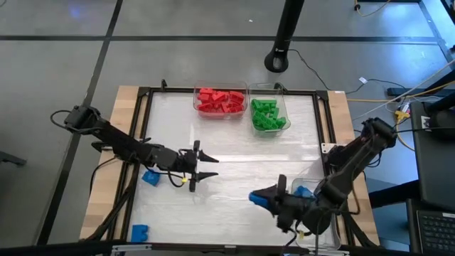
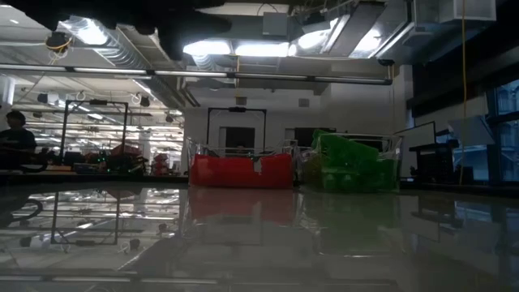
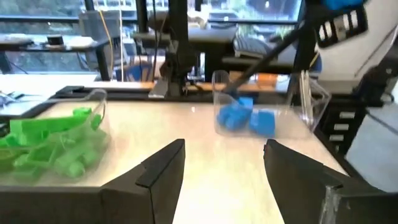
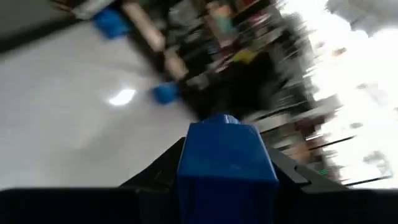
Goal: Sort blocks
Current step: Put the blue game piece into the bottom transparent bin
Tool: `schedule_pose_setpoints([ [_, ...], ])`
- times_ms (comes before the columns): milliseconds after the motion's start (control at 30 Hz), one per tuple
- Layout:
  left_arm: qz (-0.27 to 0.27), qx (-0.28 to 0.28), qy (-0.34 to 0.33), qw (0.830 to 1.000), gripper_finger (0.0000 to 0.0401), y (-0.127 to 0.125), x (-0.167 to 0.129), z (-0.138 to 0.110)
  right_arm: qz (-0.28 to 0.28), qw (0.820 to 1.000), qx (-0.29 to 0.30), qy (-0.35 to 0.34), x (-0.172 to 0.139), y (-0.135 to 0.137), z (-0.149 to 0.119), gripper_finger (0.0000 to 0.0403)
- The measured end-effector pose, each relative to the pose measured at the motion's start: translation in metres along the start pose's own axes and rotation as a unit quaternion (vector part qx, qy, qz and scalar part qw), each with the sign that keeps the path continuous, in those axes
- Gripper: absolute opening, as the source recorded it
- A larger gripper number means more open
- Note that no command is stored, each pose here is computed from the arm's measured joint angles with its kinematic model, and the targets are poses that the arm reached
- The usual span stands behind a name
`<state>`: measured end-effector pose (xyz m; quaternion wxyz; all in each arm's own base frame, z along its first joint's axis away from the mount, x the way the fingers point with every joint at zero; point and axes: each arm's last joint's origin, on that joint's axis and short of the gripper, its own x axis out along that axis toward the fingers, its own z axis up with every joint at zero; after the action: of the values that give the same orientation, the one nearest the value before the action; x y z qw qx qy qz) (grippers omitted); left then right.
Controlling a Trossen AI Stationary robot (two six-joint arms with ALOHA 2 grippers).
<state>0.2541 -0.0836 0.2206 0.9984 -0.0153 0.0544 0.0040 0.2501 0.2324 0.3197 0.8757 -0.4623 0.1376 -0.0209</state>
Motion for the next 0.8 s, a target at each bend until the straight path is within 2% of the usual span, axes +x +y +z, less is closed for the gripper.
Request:
schedule_pose_setpoints([
  [67, 0.001, 0.005, 0.013, 1.000, 0.0206, 0.000, 0.000, -0.003, 0.059, 0.996, 0.060, 0.010, -0.009, 0.002, -0.009, 0.0137],
  [133, 0.001, 0.012, 0.022, 1.000, 0.0205, 0.000, 0.000, -0.005, 0.126, 0.984, 0.124, 0.037, -0.014, 0.004, -0.019, 0.0137],
  [233, 0.001, 0.019, 0.022, 1.000, 0.0205, 0.000, 0.000, -0.004, 0.203, 0.950, 0.208, 0.113, -0.021, 0.011, -0.035, 0.0141],
  [333, 0.001, 0.019, 0.022, 1.000, 0.0205, 0.000, 0.000, -0.004, 0.253, 0.905, 0.259, 0.222, -0.029, 0.018, -0.054, 0.0145],
  [400, 0.001, 0.020, 0.025, 0.999, 0.0205, 0.000, 0.000, -0.005, 0.272, 0.875, 0.282, 0.285, -0.035, 0.020, -0.063, 0.0144],
  [467, 0.002, 0.021, 0.031, 0.999, 0.0205, 0.000, 0.000, -0.006, 0.283, 0.852, 0.289, 0.332, -0.043, 0.022, -0.068, 0.0143],
  [667, 0.002, 0.026, 0.042, 0.999, 0.0205, 0.001, -0.001, -0.008, 0.285, 0.804, 0.294, 0.431, -0.068, 0.034, -0.082, 0.0143],
  [800, 0.002, 0.027, 0.045, 0.999, 0.0205, 0.001, -0.001, -0.009, 0.279, 0.790, 0.290, 0.463, -0.076, 0.046, -0.094, 0.0145],
])
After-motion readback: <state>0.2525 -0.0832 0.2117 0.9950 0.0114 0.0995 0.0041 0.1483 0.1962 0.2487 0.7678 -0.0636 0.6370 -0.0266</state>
